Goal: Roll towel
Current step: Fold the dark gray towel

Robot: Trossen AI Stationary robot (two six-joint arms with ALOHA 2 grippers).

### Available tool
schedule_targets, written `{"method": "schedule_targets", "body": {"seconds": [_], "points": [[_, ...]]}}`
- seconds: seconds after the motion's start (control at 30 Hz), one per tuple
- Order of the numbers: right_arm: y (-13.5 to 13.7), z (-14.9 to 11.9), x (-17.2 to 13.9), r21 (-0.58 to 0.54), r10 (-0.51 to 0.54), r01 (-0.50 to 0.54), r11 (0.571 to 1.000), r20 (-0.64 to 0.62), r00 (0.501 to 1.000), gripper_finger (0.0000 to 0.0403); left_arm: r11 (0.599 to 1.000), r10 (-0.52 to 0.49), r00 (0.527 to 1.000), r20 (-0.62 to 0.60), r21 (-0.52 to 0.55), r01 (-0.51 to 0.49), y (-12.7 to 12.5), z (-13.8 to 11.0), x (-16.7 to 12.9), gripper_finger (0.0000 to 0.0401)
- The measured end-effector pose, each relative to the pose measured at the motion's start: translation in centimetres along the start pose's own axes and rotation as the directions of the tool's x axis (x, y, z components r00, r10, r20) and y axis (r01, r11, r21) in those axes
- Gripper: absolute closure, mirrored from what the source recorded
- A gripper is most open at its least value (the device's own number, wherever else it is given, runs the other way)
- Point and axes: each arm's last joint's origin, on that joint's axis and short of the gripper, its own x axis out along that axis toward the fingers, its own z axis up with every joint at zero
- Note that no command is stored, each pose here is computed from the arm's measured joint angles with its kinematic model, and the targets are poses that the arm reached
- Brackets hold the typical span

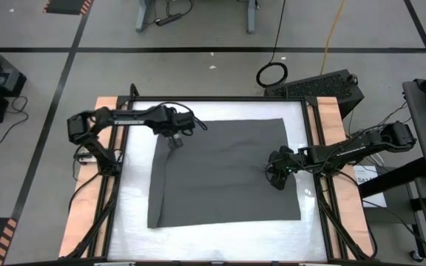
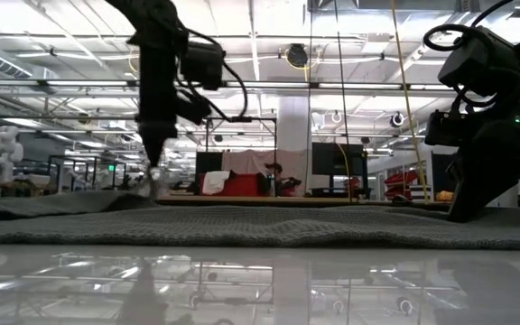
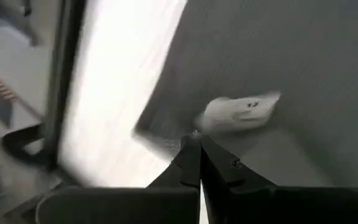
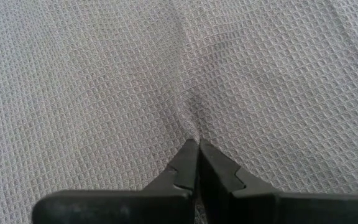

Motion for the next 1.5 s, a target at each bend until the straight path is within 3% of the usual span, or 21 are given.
{"method": "schedule_targets", "body": {"seconds": [0.13,0.27,0.47,0.6,0.8,0.87,0.93,1.0,1.07,1.17,1.27,1.4,1.5], "points": [[0.0,0.0,0.0,0.000,0.000,0.000,1.000,0.000,1.000,0.0396,0.996,0.047,0.990,-0.131,0.082,-0.036,0.8,-1.7,-0.5,0.0400],[0.0,0.0,0.0,0.013,-0.001,0.001,1.000,-0.002,1.000,0.0396,0.979,0.156,0.952,-0.263,0.167,-0.114,1.6,-3.4,0.3,0.0400],[0.0,0.0,0.0,0.026,-0.001,0.002,1.000,-0.005,1.000,0.0397,0.962,0.238,0.909,-0.343,0.211,-0.172,2.3,-5.2,3.1,0.0393],[0.0,-0.1,0.0,0.026,-0.002,0.002,1.000,-0.007,1.000,0.0396,0.954,0.269,0.908,-0.321,0.215,-0.207,2.1,-5.5,4.2,0.0341],[0.0,-0.1,0.0,0.030,-0.004,0.004,1.000,-0.010,1.000,0.0397,0.882,0.452,0.836,-0.311,0.299,-0.365,2.8,-5.7,3.8,0.0239],[0.0,-0.1,0.0,0.036,-0.004,0.004,0.999,-0.011,1.000,0.0397,0.879,0.463,0.830,-0.311,0.281,-0.386,3.0,-5.6,3.2,0.0216],[0.0,-0.1,0.0,0.043,-0.004,0.004,0.999,-0.011,1.000,0.0397,0.923,0.373,0.877,-0.302,0.220,-0.317,2.7,-5.3,2.6,0.0204],[0.0,-0.1,0.0,0.047,-0.004,0.005,0.999,-0.012,1.000,0.0397,0.979,0.173,0.948,-0.268,0.149,-0.137,1.9,-5.1,1.8,0.0200],[0.0,-0.1,0.0,0.048,-0.004,0.005,0.999,-0.012,1.000,0.0397,0.993,-0.057,0.975,-0.216,0.087,0.078,0.7,-4.8,1.1,0.0199],[0.0,-0.1,0.0,0.047,-0.004,0.005,0.999,-0.012,1.000,0.0397,0.937,-0.315,0.937,-0.153,0.106,0.333,-1.8,-4.7,-0.3,0.0198],[0.0,-0.1,0.0,0.048,-0.004,0.004,0.999,-0.012,1.000,0.0397,0.852,-0.452,0.876,-0.168,0.210,0.480,-5.1,-5.5,-1.3,0.0198],[0.0,-0.1,0.0,0.046,-0.003,0.004,0.999,-0.012,1.000,0.0397,0.758,-0.537,0.820,-0.199,0.313,0.572,-9.2,-7.3,-1.7,0.0198],[0.0,-0.1,0.0,0.034,-0.003,0.003,0.999,-0.013,1.000,0.0397,0.767,-0.525,0.830,-0.188,0.317,0.557,-11.4,-8.5,-1.6,0.0198]]}}
